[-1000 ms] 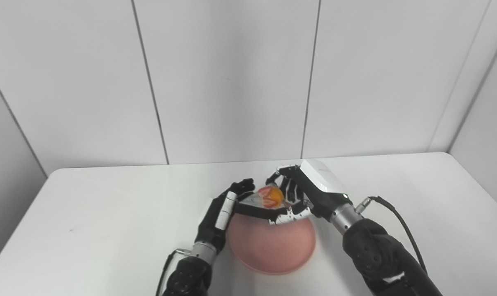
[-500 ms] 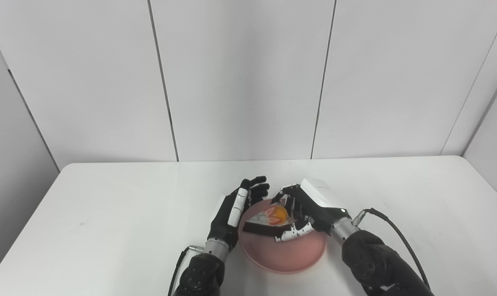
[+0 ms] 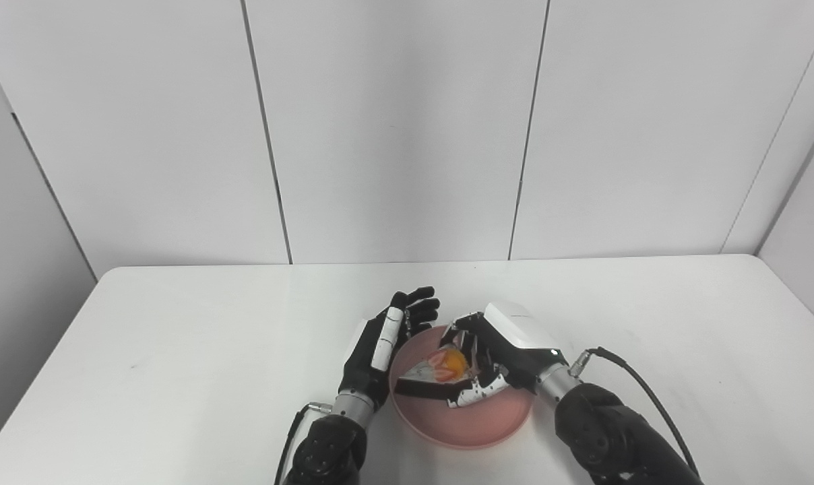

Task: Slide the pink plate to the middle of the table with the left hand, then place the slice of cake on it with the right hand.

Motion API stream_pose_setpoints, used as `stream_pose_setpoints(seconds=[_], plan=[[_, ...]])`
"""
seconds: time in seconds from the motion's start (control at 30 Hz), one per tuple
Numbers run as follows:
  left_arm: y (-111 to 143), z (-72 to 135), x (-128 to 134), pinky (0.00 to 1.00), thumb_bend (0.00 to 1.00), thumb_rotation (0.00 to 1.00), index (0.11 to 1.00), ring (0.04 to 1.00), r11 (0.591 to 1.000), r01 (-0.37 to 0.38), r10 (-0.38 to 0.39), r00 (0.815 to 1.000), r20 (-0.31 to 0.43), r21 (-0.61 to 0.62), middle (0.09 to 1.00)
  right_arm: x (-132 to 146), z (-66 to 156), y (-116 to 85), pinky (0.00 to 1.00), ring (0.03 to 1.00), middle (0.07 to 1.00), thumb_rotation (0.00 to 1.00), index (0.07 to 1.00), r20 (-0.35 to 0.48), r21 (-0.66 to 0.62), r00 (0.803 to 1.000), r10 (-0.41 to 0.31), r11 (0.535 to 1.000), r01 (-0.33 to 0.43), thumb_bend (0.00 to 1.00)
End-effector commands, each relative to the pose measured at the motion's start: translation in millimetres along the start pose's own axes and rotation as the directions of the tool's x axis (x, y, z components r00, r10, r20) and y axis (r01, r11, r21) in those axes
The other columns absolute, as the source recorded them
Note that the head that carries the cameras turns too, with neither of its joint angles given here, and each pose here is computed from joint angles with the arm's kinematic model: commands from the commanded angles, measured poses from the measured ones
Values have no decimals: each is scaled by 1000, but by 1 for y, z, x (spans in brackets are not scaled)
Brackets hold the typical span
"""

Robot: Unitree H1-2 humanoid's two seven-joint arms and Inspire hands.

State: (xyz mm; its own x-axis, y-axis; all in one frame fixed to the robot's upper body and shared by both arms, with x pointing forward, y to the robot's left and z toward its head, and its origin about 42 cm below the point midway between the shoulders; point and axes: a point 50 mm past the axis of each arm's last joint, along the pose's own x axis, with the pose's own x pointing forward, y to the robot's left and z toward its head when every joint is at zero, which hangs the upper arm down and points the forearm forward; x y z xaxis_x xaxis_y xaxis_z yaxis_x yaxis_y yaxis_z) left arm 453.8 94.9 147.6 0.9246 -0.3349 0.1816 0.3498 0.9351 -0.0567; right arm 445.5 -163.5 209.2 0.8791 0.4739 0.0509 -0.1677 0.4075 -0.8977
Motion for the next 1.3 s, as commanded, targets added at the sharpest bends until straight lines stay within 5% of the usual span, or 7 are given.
stream_pose_setpoints(seconds=[0.0,0.2,0.27,0.4,0.9,1.1,1.27], plan=[[-1,-6,-6,828,843,1000,746,805,1000,2,-2,1000,1,-19,789,11,13,-21,202,270,471,6,485,71,-13,996,-55,998,56,526],[1,-3,-7,783,807,1000,755,799,1000,9,-9,1000,11,2,786,10,11,-23,323,403,507,136,495,88,-26,995,-51,998,54,520],[1,-2,-7,774,787,1000,766,801,1000,12,-12,1000,14,1,803,8,12,-25,476,555,624,478,672,92,-45,995,-44,998,48,880],[2,-1,-7,764,778,1000,789,809,1000,19,-19,1000,20,2,815,6,13,-28,638,716,745,605,737,88,-77,995,-37,996,44,981],[8,2,-9,820,784,1000,782,811,1000,11,-10,1000,12,-19,812,-2,17,-32,734,894,935,678,915,108,-54,984,-141,988,147,1000],[8,3,-12,840,770,994,773,852,1000,-14,14,1000,25,-1,827,-12,15,-34,721,867,899,822,902,144,58,947,-287,958,281,892],[5,4,-17,855,800,965,788,858,993,-110,107,992,68,33,825,-24,3,-28,757,849,860,926,850,93,310,859,-504,834,456,797]])
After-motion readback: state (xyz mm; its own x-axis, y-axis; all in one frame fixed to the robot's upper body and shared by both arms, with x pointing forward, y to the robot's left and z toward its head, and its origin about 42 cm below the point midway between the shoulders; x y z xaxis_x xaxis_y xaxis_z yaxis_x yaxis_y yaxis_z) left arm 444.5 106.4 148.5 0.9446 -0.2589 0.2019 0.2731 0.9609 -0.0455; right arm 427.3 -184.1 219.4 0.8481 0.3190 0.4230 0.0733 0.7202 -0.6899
